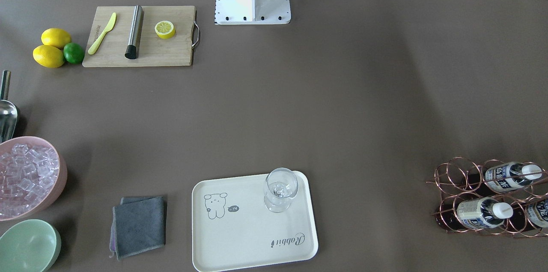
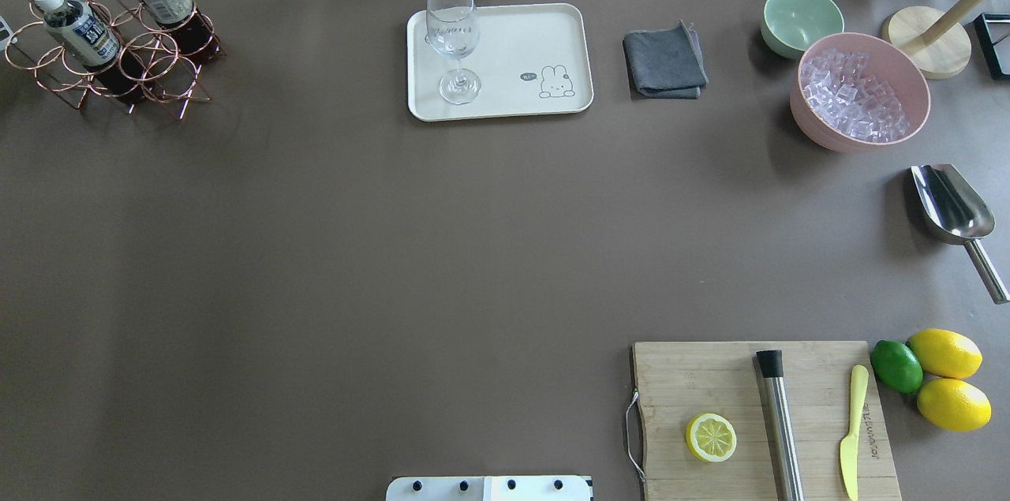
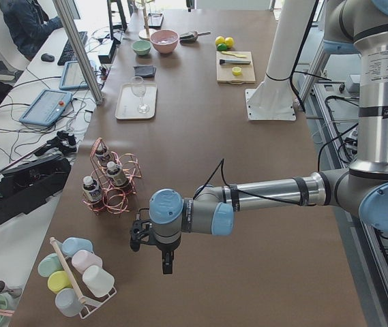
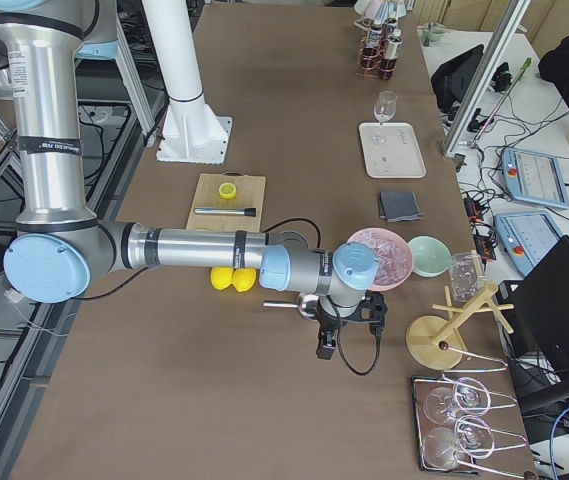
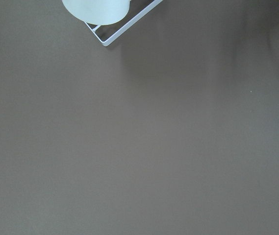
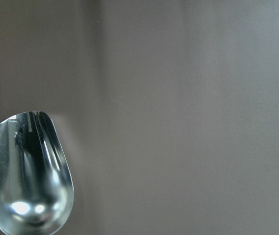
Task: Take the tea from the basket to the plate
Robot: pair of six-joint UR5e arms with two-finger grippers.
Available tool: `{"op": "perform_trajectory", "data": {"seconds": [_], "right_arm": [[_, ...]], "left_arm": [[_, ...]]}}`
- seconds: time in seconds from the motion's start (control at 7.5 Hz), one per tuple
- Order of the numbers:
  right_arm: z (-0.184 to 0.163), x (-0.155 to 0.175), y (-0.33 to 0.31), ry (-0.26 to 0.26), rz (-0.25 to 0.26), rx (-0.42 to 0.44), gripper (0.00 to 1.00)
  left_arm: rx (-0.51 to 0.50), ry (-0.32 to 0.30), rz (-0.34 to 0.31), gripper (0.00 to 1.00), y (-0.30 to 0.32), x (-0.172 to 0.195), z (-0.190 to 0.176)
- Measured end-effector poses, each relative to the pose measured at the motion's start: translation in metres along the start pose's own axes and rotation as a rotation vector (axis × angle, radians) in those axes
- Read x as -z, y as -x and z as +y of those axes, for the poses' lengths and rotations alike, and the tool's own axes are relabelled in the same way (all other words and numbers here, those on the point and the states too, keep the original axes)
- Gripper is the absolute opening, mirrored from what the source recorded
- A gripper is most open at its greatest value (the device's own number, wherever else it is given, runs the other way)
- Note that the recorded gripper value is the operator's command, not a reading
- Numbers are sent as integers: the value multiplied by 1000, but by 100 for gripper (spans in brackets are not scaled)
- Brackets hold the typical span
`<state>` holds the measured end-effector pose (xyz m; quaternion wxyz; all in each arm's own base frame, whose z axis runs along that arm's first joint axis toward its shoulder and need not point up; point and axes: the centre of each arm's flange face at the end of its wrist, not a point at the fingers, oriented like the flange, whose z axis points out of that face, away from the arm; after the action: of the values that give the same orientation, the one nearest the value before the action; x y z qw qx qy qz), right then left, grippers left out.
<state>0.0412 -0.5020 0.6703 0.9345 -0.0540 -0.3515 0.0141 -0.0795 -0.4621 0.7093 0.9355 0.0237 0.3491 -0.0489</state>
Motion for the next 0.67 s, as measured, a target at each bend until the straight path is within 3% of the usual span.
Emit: {"op": "perform_trajectory", "data": {"seconds": [0.67], "right_arm": [[-1,1,1,-2,-1,4,100]], "left_arm": [[-6,6,32,98,-5,0,2]]}}
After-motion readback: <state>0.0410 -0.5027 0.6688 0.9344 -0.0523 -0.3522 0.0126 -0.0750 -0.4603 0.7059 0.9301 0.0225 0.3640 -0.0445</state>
